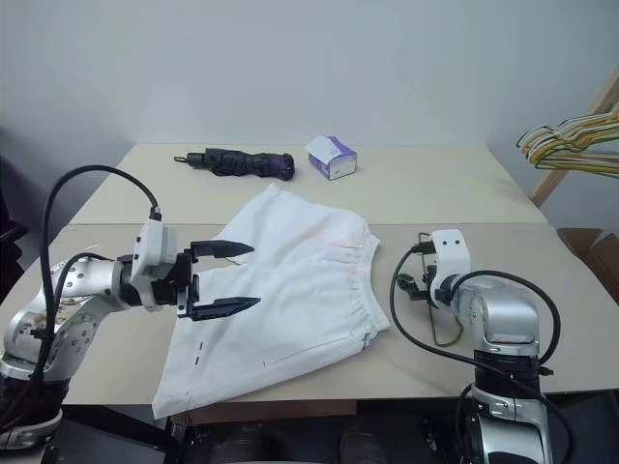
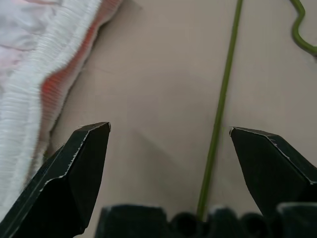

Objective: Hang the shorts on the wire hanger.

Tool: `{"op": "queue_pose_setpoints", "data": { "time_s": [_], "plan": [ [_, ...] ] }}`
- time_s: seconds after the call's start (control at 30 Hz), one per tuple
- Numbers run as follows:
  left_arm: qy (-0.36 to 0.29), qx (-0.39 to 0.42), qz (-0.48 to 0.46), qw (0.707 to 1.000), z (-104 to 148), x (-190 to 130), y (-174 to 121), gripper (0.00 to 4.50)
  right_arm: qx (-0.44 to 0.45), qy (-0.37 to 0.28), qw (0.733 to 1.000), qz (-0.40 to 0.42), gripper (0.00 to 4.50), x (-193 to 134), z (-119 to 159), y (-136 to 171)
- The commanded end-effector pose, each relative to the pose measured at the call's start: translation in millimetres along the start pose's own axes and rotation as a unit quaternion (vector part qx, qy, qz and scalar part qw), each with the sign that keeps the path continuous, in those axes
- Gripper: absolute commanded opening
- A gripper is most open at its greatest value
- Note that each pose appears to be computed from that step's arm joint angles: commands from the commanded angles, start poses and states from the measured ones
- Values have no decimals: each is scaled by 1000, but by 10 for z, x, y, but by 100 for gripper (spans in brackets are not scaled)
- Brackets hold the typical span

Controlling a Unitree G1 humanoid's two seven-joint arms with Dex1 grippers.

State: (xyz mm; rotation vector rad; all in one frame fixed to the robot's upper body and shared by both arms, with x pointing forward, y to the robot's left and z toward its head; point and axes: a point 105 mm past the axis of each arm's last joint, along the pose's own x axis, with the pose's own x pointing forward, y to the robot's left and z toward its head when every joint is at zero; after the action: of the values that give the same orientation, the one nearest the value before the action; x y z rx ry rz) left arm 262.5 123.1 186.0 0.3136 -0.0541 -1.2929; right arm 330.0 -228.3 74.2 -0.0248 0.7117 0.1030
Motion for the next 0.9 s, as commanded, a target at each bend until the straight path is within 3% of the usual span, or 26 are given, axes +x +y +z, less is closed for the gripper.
{"op": "queue_pose_setpoints", "data": {
  "time_s": [0.03, 0.2, 0.3, 0.6, 0.7, 0.83, 0.9],
  "plan": [
    [-19, 19, 1, 1000, 127, 46, 21, 447, 1, 4, 1000, -21, 450, 21, -60, -94],
    [-12, 24, -5, 1000, 100, 68, -7, 447, -1, 42, 999, -1, 450, 75, -242, -51],
    [-13, 26, -3, 1000, 101, 73, 4, 450, -5, 61, 998, -8, 396, 98, -330, -60],
    [-15, 30, 12, 999, 101, 78, 41, 450, -20, 74, 997, -20, 86, 130, -438, -97],
    [-20, 24, 33, 999, 107, 95, 96, 450, -27, 72, 997, -29, 2, 132, -436, -116],
    [-26, -1, 78, 997, 99, 133, 232, 450, -30, 58, 997, -42, 2, 137, -380, -144],
    [-48, -53, 108, 992, 100, 164, 332, 450, -51, 15, 997, -52, 2, 86, -194, -127]
  ]
}}
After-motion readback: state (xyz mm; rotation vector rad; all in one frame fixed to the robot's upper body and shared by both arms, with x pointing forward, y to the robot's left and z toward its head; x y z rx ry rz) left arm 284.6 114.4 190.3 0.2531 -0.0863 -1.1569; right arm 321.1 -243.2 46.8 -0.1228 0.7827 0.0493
